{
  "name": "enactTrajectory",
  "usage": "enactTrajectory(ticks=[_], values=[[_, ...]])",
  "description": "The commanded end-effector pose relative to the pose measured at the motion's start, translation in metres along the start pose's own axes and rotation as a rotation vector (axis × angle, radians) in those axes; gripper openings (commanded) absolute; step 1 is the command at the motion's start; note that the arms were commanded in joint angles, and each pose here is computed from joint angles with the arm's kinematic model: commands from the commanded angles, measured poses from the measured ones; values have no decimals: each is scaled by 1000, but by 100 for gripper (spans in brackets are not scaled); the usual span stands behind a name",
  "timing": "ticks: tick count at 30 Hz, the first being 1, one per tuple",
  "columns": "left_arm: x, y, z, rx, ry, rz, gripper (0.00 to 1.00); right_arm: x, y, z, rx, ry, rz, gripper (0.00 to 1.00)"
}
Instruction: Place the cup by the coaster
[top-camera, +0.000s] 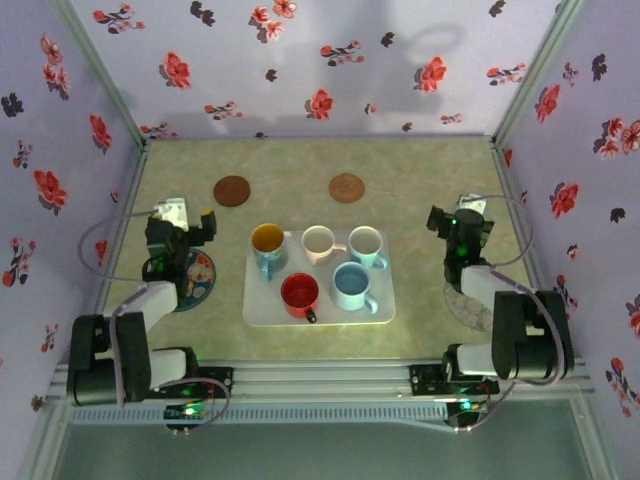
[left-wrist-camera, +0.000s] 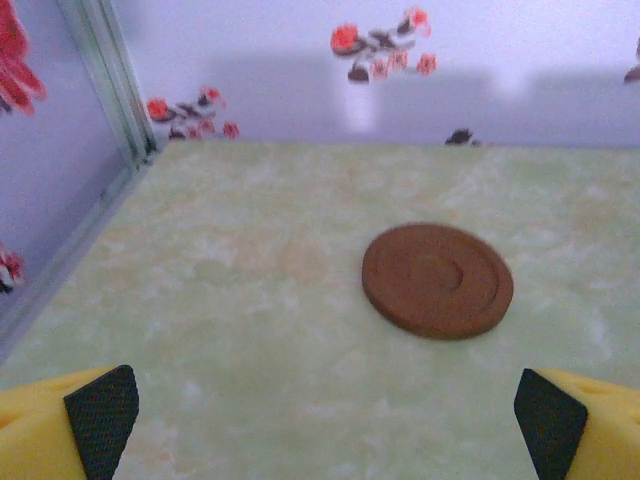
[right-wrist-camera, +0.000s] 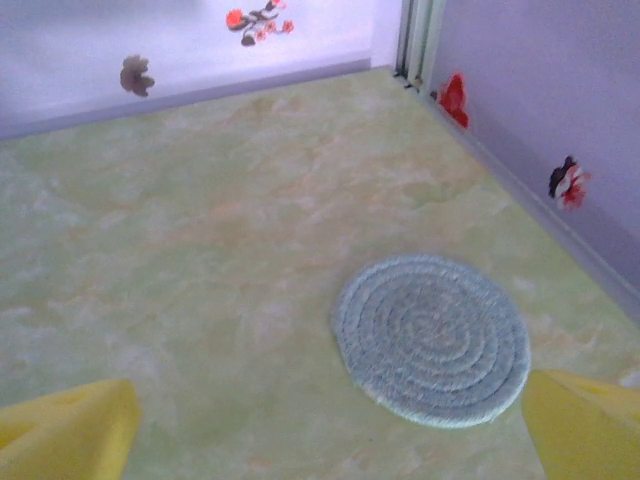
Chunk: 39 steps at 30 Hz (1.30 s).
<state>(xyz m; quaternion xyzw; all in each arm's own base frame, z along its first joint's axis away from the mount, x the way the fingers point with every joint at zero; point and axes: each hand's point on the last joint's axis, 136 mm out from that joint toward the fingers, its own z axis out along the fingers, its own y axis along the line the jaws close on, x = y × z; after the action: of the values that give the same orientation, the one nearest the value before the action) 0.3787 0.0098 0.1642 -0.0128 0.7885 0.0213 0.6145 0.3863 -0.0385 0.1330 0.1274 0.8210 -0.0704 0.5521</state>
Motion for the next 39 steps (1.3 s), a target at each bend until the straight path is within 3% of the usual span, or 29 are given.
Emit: enactTrajectory(ticks=[1, 6, 20, 32, 39], values=[[-38, -4, -8, 21, -26, -4, 99, -11, -9, -9, 55, 57, 10, 99], [-62, -5, -22, 32, 35, -66, 99, -30, -1, -24, 5, 116, 28, 99], [-98, -3, -52, 2, 325, -175, 99, -65, 59, -70, -341, 288, 56, 99], [-89, -15, -35, 10, 556, -256, 97, -72, 104, -87, -523, 351, 63, 100], [-73, -23, -15, 15, 641, -292, 88, -71, 128, -92, -590, 344, 44, 100]])
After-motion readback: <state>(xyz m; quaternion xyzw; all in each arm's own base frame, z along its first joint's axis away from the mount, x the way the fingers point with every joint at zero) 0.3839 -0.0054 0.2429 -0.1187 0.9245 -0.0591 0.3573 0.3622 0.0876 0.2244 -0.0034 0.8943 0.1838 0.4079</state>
